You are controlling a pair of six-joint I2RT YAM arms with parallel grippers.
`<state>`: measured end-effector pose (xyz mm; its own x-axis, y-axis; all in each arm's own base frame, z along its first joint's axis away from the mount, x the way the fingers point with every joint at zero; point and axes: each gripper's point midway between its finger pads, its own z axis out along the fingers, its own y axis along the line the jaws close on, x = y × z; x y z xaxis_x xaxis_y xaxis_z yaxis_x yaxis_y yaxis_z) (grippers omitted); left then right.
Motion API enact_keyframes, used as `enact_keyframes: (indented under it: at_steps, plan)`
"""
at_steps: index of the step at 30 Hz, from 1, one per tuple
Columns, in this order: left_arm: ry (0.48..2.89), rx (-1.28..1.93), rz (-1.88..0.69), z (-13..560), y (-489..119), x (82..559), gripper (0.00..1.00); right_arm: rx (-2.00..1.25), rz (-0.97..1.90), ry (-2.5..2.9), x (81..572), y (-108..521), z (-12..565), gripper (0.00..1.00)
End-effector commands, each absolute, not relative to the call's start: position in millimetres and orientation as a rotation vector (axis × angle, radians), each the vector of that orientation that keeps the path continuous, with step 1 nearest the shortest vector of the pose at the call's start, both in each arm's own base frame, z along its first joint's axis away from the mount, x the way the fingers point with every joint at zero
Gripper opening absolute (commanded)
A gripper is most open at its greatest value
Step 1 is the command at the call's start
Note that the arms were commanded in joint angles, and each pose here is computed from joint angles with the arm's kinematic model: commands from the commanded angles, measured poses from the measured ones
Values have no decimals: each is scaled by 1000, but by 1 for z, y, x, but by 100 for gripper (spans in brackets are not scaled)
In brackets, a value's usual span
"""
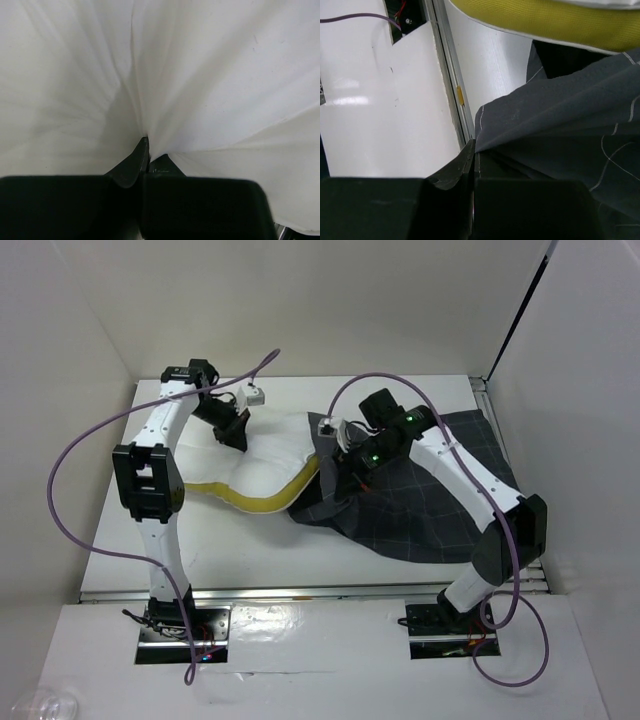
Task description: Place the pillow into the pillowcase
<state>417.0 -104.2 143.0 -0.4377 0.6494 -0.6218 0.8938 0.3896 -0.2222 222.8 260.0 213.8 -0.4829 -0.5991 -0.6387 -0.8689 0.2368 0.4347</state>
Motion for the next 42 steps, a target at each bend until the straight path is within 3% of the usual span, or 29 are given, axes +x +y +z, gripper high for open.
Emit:
enact_keyframes:
  at_steps: [1,9,26,36,42]
  plan:
    - [2159,1217,-796,169,-120,432,0,-1409,1203,2121,206,273,236,0]
    - [2219,1072,-763,168,-120,451,0,-1512,1275,2042,206,303,239,0]
    - [2296,818,-524,151,-160,492,0,-1481,1272,1941,259,345,255,0]
    - [2297,566,-334,150,-141,533,0,-1472,1315,1971,251,343,252,0]
    - [2348,575,-406,138,-152,515,0,-1438,1223,2041,263,345,236,0]
